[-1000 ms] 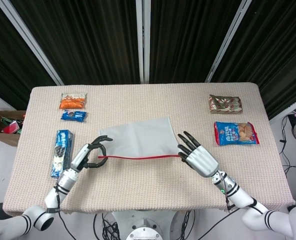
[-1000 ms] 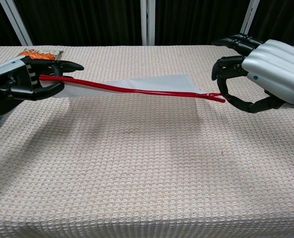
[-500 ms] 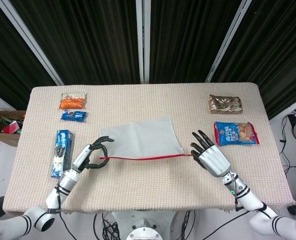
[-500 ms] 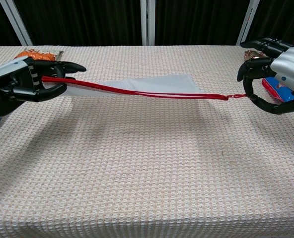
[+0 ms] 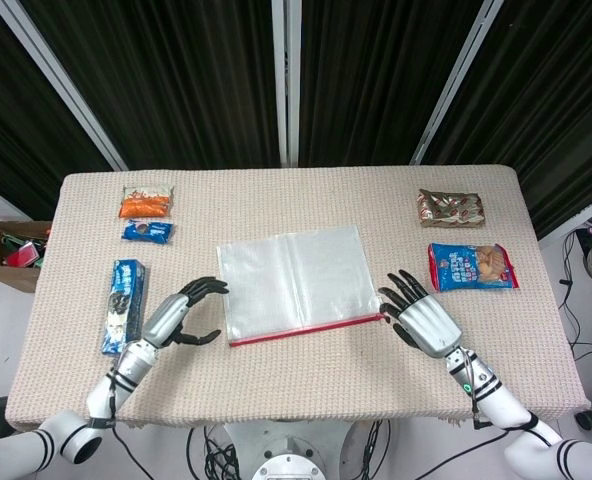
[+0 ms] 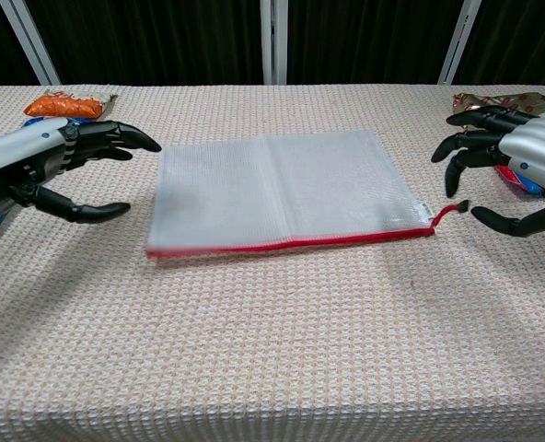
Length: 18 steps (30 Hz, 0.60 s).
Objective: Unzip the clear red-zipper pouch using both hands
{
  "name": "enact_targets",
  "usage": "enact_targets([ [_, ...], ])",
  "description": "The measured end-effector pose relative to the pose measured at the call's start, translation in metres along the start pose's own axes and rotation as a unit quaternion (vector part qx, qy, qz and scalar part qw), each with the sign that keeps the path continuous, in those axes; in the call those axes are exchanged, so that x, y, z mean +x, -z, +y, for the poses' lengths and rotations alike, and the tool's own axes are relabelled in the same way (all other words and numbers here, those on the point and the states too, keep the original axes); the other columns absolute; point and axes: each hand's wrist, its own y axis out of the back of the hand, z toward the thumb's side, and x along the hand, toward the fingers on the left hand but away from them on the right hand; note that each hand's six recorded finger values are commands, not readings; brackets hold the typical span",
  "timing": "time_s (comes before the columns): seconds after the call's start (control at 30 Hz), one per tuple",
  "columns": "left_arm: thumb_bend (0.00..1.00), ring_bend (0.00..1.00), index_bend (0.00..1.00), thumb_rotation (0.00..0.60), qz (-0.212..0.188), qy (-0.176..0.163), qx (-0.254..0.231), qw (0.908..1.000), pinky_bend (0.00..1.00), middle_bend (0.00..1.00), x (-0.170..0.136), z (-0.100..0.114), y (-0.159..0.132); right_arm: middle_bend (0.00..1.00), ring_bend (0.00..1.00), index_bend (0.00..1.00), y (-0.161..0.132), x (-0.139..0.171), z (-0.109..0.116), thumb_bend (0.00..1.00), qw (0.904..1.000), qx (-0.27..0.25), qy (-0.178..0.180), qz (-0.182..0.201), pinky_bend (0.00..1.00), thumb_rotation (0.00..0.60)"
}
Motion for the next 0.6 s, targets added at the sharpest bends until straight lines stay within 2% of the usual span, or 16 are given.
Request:
enact_targets([
  [0.1, 0.18, 0.09, 0.2, 0.6, 0.014, -0.004, 0.086, 0.9962, 0.11, 0.14, -0.006, 0.008, 0.001, 0.01, 0.0, 0.0, 0.008, 0.005, 0.006, 0.18, 0.999, -0.024, -0.026, -0.026, 0.0, 0.6],
  [0.2, 0.15, 0.09, 0.2, 0.6, 0.041, -0.019, 0.167, 0.985, 0.11, 0.14, -0.017, 0.024, 0.005, 0.08, 0.0, 0.0, 0.026, 0.013, 0.018, 0.18, 0.9966, -0.044, -0.034, -0.062, 0.0, 0.6],
  [0.3, 0.15, 0.09, 0.2, 0.6, 0.089, -0.051, 0.232, 0.9672, 0.11, 0.14, -0.035, 0.054, 0.015, 0.11, 0.0, 0.02, 0.046, 0.023, 0.033, 0.2, 0.9922, -0.073, -0.018, -0.1, 0.02, 0.6],
  [0.4, 0.15, 0.09, 0.21, 0.6, 0.157, -0.098, 0.276, 0.9432, 0.11, 0.14, -0.066, 0.098, 0.032, 0.14, 0.0, 0.05, 0.06, 0.036, 0.049, 0.24, 0.9856, -0.105, 0.021, -0.13, 0.02, 0.6],
  [0.43, 0.14, 0.09, 0.21, 0.6, 0.185, -0.115, 0.289, 0.9323, 0.11, 0.14, -0.081, 0.114, 0.04, 0.14, 0.0, 0.05, 0.067, 0.044, 0.056, 0.24, 0.9819, -0.116, 0.038, -0.145, 0.02, 0.6],
  [0.53, 0.14, 0.09, 0.21, 0.6, 0.243, -0.144, 0.312, 0.9071, 0.11, 0.14, -0.117, 0.142, 0.055, 0.14, 0.0, 0.05, 0.086, 0.074, 0.072, 0.24, 0.9722, -0.128, 0.071, -0.182, 0.02, 0.6],
  [0.6, 0.14, 0.09, 0.21, 0.6, 0.258, -0.151, 0.308, 0.9031, 0.11, 0.14, -0.128, 0.147, 0.058, 0.14, 0.0, 0.05, 0.095, 0.093, 0.079, 0.24, 0.9681, -0.124, 0.078, -0.203, 0.01, 0.6],
])
